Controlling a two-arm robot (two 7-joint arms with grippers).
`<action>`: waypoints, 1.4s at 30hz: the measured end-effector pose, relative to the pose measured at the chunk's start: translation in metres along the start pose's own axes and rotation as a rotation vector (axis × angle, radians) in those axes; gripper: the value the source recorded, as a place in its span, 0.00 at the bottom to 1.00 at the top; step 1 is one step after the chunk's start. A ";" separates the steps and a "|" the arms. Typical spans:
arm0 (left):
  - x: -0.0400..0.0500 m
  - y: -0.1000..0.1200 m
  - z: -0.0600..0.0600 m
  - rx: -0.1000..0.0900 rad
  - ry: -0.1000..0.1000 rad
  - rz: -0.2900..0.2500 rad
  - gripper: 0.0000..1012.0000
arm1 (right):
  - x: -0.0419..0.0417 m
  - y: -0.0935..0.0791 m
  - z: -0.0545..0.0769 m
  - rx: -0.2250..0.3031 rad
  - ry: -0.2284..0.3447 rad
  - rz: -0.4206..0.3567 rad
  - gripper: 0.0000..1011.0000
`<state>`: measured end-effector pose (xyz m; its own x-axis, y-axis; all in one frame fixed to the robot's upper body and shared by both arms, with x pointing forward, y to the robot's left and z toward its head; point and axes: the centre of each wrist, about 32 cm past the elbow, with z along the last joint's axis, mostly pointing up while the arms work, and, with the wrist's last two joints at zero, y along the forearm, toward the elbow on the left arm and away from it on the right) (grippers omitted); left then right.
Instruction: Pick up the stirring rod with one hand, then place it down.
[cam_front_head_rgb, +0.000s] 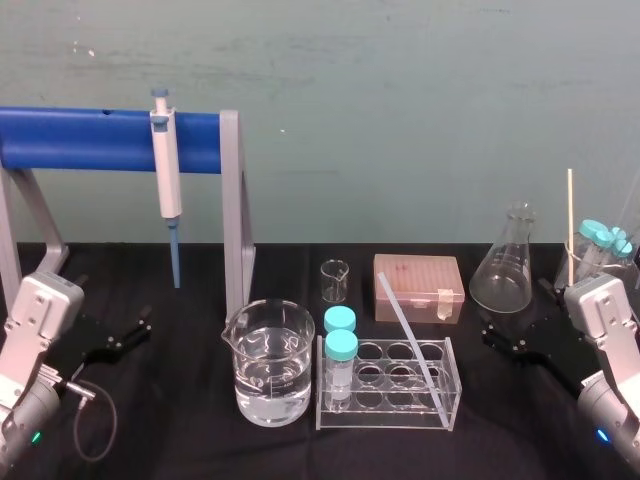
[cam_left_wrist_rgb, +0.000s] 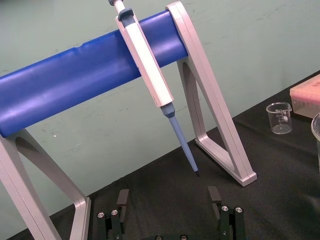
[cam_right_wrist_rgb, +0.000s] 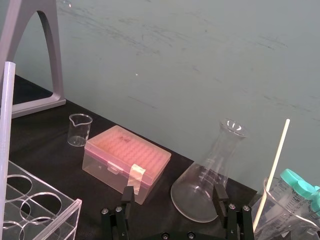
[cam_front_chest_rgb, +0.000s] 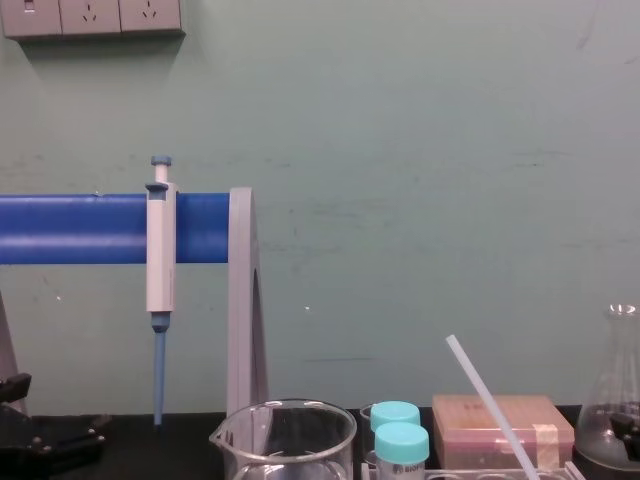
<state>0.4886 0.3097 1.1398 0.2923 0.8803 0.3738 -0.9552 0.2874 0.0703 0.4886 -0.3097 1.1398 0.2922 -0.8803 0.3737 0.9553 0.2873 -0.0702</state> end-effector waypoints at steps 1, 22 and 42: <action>0.0000 0.000 0.000 0.000 0.000 0.000 0.99 | 0.0000 0.000 0.000 0.000 0.000 0.000 0.99; 0.0000 0.000 0.000 0.000 0.000 0.000 0.99 | 0.0008 -0.011 0.017 0.151 -0.020 0.094 0.99; 0.0000 0.000 0.000 0.000 0.000 0.000 0.99 | -0.0107 0.006 0.031 0.283 -0.078 0.328 0.99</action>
<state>0.4886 0.3097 1.1398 0.2923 0.8803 0.3738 -0.9552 0.2873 0.0703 0.4895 -0.2867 1.1645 0.5635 -0.6973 0.4429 0.7590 0.6487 0.0557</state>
